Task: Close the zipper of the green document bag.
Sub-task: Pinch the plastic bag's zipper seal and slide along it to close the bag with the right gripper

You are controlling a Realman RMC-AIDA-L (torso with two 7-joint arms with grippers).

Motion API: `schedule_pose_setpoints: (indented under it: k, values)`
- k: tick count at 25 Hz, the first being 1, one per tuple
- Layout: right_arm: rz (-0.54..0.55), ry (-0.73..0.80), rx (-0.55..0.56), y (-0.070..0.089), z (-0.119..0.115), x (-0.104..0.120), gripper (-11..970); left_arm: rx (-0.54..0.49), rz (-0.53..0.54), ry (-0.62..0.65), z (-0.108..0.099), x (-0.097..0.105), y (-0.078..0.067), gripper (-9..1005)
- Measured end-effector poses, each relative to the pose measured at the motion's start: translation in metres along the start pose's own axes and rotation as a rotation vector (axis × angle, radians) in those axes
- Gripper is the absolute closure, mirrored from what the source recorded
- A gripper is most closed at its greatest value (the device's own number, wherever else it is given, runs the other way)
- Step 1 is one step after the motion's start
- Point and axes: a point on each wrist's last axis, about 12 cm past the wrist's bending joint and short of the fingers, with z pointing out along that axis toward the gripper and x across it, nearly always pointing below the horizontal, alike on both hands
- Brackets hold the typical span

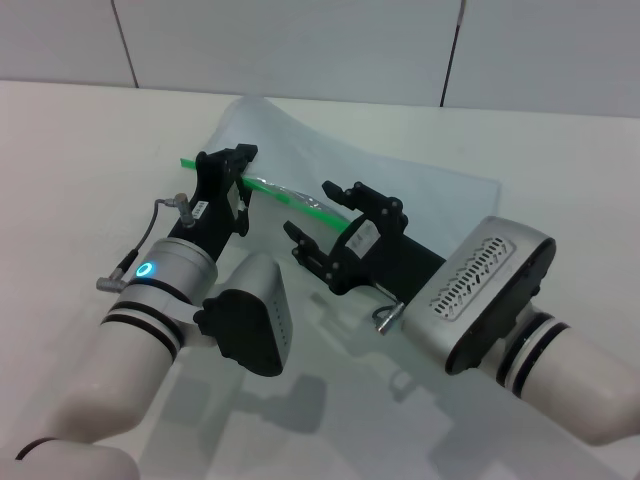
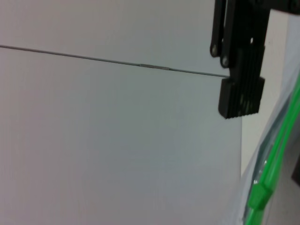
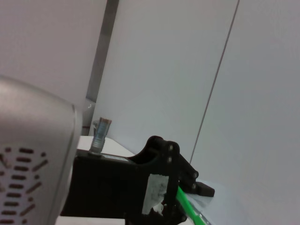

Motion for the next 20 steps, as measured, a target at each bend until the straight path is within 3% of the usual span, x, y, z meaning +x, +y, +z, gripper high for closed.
schedule_pose_setpoints:
  k: [20]
  values:
    - [-0.039, 0.011, -0.035, 0.003, 0.014, -0.01, 419, 0.011, 0.027, -0.024, 0.0, -0.003, -0.001, 943]
